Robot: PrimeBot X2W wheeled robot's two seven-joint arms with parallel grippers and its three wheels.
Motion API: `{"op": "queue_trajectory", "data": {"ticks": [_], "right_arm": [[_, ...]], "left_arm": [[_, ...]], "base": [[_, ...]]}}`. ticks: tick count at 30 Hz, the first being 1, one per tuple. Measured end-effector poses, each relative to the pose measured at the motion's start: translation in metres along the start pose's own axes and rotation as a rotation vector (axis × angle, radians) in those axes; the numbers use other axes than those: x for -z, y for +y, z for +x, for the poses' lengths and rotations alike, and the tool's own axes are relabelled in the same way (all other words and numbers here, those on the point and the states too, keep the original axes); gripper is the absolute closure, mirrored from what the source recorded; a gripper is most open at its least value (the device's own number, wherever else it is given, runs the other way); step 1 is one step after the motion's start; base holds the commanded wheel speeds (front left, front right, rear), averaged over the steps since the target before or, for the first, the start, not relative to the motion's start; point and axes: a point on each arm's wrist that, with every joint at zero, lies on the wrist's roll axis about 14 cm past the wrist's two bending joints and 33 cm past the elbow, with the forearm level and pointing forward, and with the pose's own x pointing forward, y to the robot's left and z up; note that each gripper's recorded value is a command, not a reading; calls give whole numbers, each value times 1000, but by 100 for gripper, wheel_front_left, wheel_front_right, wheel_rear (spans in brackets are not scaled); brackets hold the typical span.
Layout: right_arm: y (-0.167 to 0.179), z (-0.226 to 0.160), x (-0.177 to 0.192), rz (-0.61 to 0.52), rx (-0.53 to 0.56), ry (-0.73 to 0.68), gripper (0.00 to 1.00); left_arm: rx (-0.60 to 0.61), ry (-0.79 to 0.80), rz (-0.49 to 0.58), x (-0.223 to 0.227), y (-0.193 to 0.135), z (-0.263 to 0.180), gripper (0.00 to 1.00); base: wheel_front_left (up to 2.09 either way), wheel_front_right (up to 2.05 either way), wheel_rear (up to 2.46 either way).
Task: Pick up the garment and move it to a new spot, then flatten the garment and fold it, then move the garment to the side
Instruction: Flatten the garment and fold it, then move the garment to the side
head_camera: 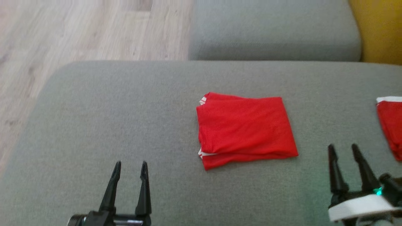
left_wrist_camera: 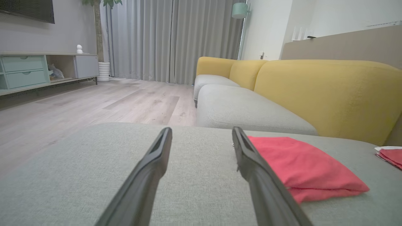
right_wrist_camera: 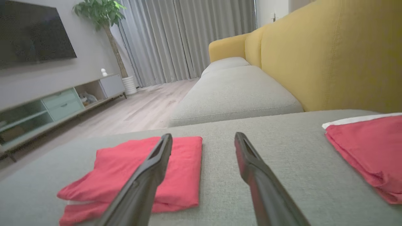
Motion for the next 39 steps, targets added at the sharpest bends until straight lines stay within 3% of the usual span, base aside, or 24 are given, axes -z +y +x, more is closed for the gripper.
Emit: {"op": "queue_trajectory", "data": {"ticks": [8,39], "right_arm": [[10,-18,2,-119,-3,-3,0],[11,-21,11,-72,30,14,0]], "left_arm": [[13,11,24,4,0,-9,0],[29,56,69,18,1,-8,0]], "base": [[0,0,0],[0,0,0]]}}
